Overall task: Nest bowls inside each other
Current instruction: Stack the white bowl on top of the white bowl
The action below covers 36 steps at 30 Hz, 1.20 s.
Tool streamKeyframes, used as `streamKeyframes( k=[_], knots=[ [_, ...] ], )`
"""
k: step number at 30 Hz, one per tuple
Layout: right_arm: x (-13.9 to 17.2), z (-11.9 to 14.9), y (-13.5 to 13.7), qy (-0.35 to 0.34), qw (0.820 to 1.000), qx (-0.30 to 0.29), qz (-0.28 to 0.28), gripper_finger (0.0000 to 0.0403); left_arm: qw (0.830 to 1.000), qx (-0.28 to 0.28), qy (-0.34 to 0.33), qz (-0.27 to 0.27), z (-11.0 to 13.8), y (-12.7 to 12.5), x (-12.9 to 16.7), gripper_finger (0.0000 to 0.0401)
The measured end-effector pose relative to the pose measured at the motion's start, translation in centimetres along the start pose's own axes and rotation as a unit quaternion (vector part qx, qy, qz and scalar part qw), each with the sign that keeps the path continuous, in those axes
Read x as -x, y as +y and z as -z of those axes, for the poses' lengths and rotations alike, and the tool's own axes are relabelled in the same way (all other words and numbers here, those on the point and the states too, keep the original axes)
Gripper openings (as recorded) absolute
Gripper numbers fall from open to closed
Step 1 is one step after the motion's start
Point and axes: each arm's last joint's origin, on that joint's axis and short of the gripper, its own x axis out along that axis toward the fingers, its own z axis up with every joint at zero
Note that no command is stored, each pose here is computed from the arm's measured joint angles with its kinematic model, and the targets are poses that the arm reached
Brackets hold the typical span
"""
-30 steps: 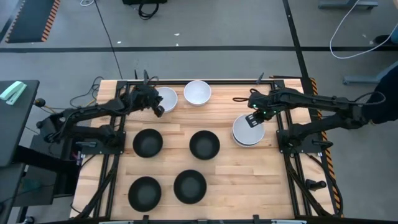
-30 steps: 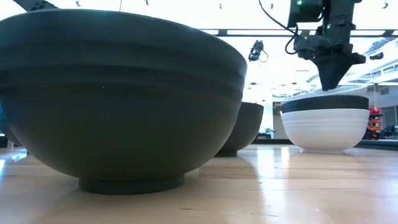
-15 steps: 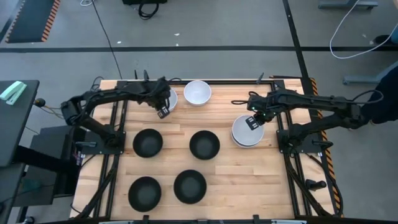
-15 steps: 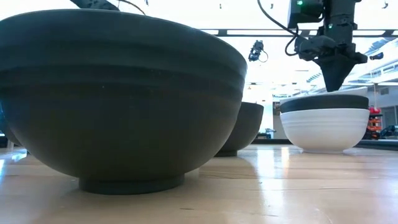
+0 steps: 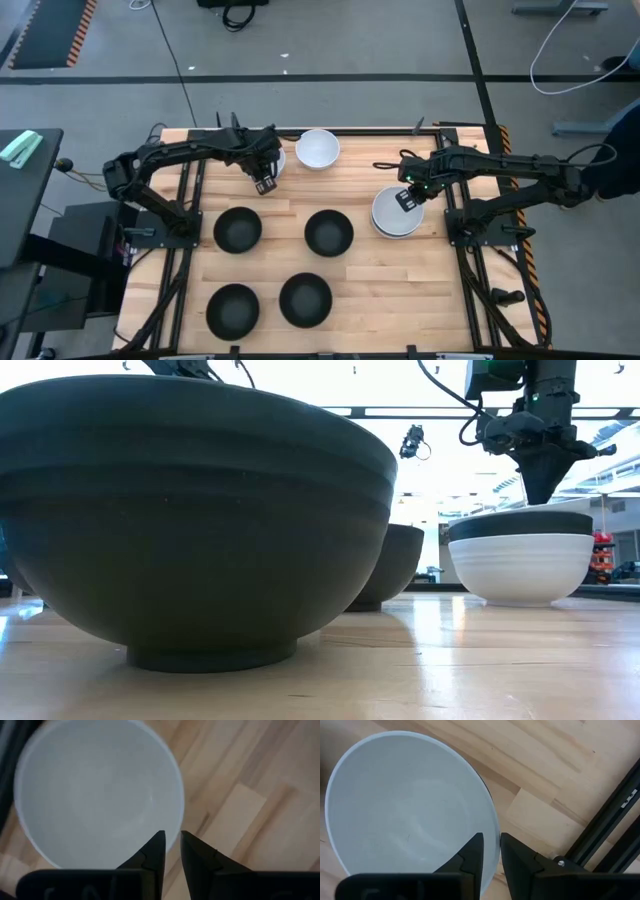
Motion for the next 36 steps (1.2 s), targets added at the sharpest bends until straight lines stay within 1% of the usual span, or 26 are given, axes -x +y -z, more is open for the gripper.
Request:
streamKeyframes(
  k=[2,8,14,26,33,36],
  knots=[
    [0.0,0.0,0.0,0.000,1.000,0.000,0.000,0.0074,1.000,0.000,0.019,0.000,0.1,0.0,-0.5,0.0067],
    [0.0,0.0,0.0,0.000,1.000,0.003,0.000,0.0074,0.999,-0.001,0.034,0.001,-0.1,0.0,-1.4,0.0063],
    [0.0,0.0,0.0,-0.001,1.000,0.003,0.000,0.0074,0.999,-0.001,0.046,0.013,-0.2,-0.2,-2.3,0.0075],
    [0.0,0.0,0.0,-0.002,1.000,0.004,0.001,0.0074,0.999,0.017,0.043,0.011,-0.6,0.7,-3.1,0.0078],
    [0.0,0.0,0.0,-0.002,1.000,0.004,0.001,0.0074,0.996,0.020,0.082,0.011,-0.6,1.0,-5.4,0.0064],
    [0.0,0.0,0.0,-0.003,1.000,0.008,0.002,0.0074,0.996,0.023,0.087,0.008,-0.7,1.2,-5.9,0.0052]
  ],
)
